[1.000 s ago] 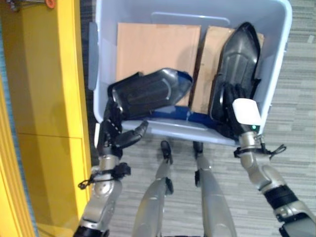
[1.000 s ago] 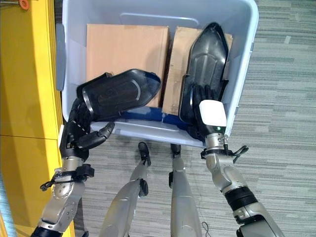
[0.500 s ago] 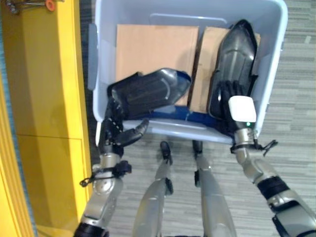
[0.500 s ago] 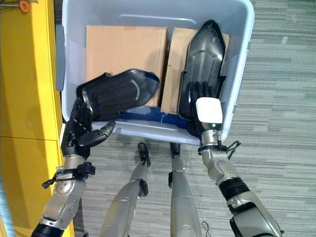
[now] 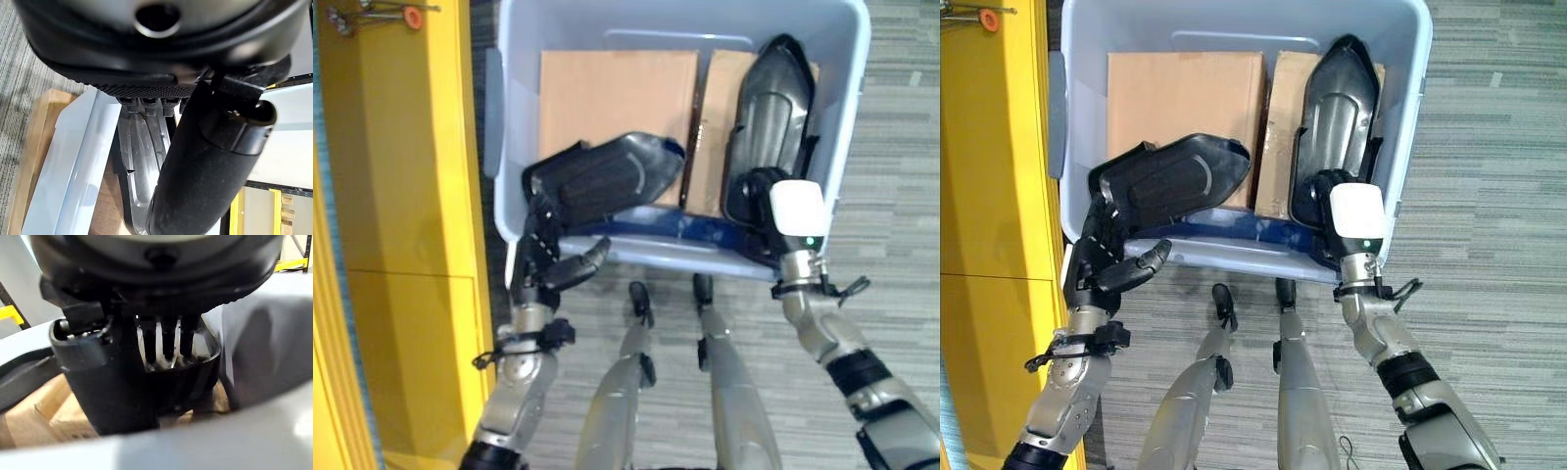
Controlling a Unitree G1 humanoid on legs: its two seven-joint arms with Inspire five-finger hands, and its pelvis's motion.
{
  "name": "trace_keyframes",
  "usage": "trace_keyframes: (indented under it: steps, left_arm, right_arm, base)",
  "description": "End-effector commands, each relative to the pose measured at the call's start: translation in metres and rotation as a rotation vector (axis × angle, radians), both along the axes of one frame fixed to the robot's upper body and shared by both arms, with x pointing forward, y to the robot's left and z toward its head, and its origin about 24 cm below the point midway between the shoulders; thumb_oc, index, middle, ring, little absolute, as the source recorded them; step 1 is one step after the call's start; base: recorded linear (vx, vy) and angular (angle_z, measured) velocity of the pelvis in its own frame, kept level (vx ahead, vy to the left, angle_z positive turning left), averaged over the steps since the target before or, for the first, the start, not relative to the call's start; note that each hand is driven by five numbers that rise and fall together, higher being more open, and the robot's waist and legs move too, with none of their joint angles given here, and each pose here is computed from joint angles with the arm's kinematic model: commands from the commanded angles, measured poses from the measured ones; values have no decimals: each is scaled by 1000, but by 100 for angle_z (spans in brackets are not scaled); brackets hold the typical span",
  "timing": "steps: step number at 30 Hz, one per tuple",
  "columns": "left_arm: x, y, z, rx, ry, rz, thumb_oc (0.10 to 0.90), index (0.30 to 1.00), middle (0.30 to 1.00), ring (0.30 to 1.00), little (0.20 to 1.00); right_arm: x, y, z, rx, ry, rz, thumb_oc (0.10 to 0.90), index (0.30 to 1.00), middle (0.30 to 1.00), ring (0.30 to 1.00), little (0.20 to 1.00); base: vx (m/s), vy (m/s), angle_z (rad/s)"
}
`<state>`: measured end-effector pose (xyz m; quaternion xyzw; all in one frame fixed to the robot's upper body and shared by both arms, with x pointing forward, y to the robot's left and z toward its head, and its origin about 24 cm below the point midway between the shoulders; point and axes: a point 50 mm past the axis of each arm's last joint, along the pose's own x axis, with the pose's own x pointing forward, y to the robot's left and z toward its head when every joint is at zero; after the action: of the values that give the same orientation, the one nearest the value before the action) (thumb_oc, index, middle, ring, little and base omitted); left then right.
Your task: Move parts from the plastic box to the shelf.
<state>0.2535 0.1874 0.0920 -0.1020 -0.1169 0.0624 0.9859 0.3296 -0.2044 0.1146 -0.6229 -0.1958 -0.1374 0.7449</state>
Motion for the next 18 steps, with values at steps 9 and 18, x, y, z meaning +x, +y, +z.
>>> trace_keyframes:
  steps: [9, 18]
  left_arm:
    - [-7, 6, 26, 21, -146, 30, 900, 1000, 1000, 1000, 1000]
    - [-14, 14, 24, 45, -127, 29, 900, 1000, 1000, 1000, 1000]
  right_arm:
    - [-45, -23, -44, 86, 174, -26, 400, 300, 300, 300, 300]
    - [-67, -30, -29, 100, 107, 3, 400, 300, 300, 300, 300]
  base:
    - [10, -11, 7]
    - [14, -5, 3]
